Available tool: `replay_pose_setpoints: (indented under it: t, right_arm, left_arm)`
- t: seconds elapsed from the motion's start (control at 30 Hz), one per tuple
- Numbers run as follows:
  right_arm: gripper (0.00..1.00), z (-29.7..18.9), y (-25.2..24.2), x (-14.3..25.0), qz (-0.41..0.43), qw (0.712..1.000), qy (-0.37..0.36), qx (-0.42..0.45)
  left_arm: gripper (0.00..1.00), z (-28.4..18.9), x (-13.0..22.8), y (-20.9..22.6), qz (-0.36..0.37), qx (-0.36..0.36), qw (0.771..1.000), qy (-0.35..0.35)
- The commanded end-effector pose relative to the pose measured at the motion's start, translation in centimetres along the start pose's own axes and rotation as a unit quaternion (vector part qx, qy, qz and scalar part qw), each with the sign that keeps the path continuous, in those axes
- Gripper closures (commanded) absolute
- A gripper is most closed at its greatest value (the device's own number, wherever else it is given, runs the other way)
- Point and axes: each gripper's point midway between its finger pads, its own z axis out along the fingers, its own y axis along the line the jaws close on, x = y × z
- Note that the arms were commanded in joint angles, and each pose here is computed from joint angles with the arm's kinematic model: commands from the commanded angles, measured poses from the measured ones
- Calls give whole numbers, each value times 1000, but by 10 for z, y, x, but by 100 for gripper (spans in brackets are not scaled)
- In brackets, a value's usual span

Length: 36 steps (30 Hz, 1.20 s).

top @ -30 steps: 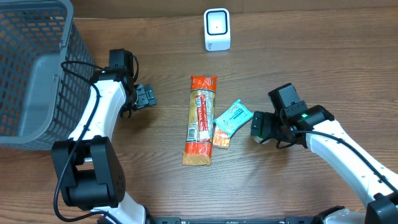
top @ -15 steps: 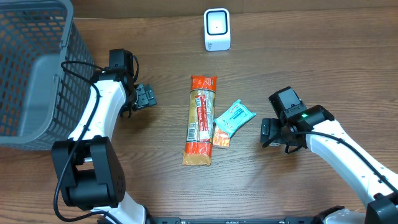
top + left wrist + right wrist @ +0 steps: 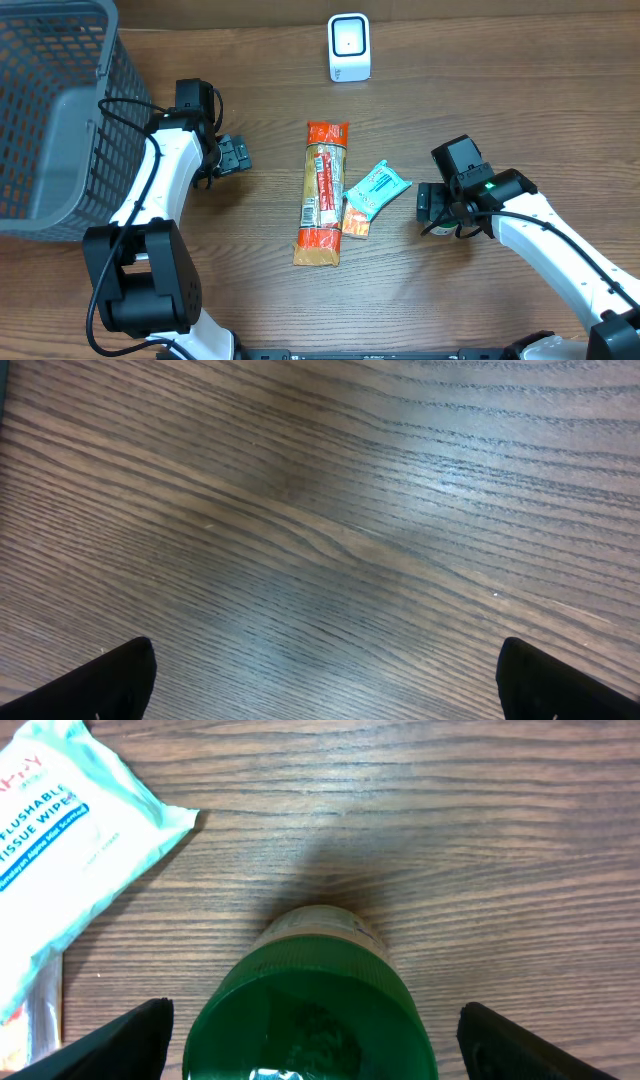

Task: Scan the item barcode
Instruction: 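Lower the right gripper around the green-capped jar and grasp it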

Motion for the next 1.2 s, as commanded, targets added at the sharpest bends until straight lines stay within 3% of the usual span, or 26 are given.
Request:
replay_pose_setpoints:
  t: [0.0, 0.37, 0.57, 1.17]
  right_arm:
    - [12, 1, 1, 1, -8, 1000, 0, 1]
    - [16, 2, 0, 3, -9, 1000, 4, 2]
    - [31, 2, -2, 8, -36, 999, 15, 7]
    - [26, 1, -6, 20, -64, 997, 41, 9]
  left_arm:
    - [0, 0, 0, 0, 0, 5, 1000, 1]
    - [0, 0, 0, 0, 0, 5, 1000, 1]
    - [0, 0, 0, 0, 0, 5, 1000, 1]
    - [0, 0, 0, 0, 0, 5, 1000, 1]
